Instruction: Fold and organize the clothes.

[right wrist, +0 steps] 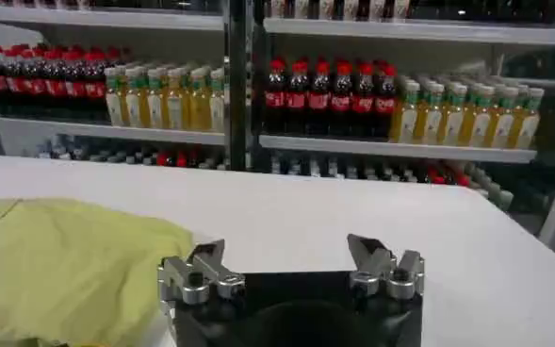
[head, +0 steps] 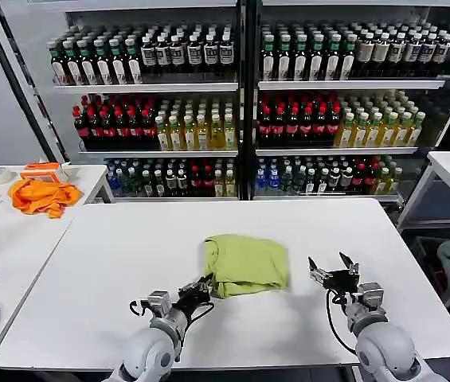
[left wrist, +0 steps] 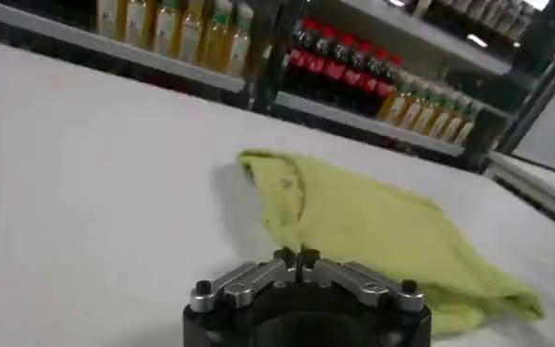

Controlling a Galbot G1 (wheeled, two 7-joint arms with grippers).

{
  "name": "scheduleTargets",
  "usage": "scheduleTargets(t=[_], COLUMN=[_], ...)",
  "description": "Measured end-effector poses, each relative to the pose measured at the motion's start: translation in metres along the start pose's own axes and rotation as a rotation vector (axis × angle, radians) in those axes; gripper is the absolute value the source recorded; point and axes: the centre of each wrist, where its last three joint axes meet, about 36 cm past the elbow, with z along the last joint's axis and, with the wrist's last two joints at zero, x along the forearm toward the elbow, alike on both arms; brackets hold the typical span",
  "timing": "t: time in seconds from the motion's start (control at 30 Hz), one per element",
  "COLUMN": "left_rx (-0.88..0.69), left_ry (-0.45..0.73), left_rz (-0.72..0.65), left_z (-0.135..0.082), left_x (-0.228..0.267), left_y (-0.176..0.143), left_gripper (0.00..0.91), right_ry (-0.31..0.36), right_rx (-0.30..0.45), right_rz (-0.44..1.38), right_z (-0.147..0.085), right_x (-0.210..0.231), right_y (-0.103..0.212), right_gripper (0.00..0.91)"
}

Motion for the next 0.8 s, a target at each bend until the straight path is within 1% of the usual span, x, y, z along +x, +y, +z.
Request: scheduleTargets(t=[0.37,0.57,0.6,0.63,0.67,0.7,0.73,0.77,0.8], left_rx=[0.001,0.006,0.004,0.002,-0.002,-0.008,-0.014,-0.020,-0.029], left_ry=[-0.043,-0.030,-0.022,-0.016,-0.009,-0.002,0.007,0.015,0.022], left_rz=[0.060,0.067,0.065,0.067,0.068,0.072,0.076,0.081,0.086], left_z=[-0.014,-0.005,-0.002,0.000,0.001,0.003,0.005,0.007,0.008], left_x=[0.033,0.045,0.047,0.048,0.050,0.052,0.054,0.056,0.058], left_y=[-0.018,-0.027,-0.027,-0.028,-0.028,-0.029,-0.030,-0.031,-0.032], left_gripper=[0.020,0.020,0.252,0.564,0.715,0.846,0.846,0.907,0.907], right_ry=[0.003,0.005,0.004,0.003,0.002,0.001,0.001,0.001,0.001], right_rx=[-0.006,-0.011,-0.012,-0.012,-0.011,-0.011,-0.010,-0.010,-0.009], right_rz=[-0.001,-0.001,-0.001,-0.001,-0.001,-0.002,-0.004,-0.005,-0.007], right_z=[0.002,0.003,0.003,0.002,0.002,0.002,0.002,0.001,0.001], right_x=[-0.002,-0.003,-0.003,-0.003,-0.003,-0.004,-0.004,-0.004,-0.005], right_y=[0.003,0.005,0.005,0.005,0.005,0.005,0.006,0.006,0.007], right_gripper=[0.907,0.907,0.907,0.907,0.907,0.907,0.907,0.907,0.907])
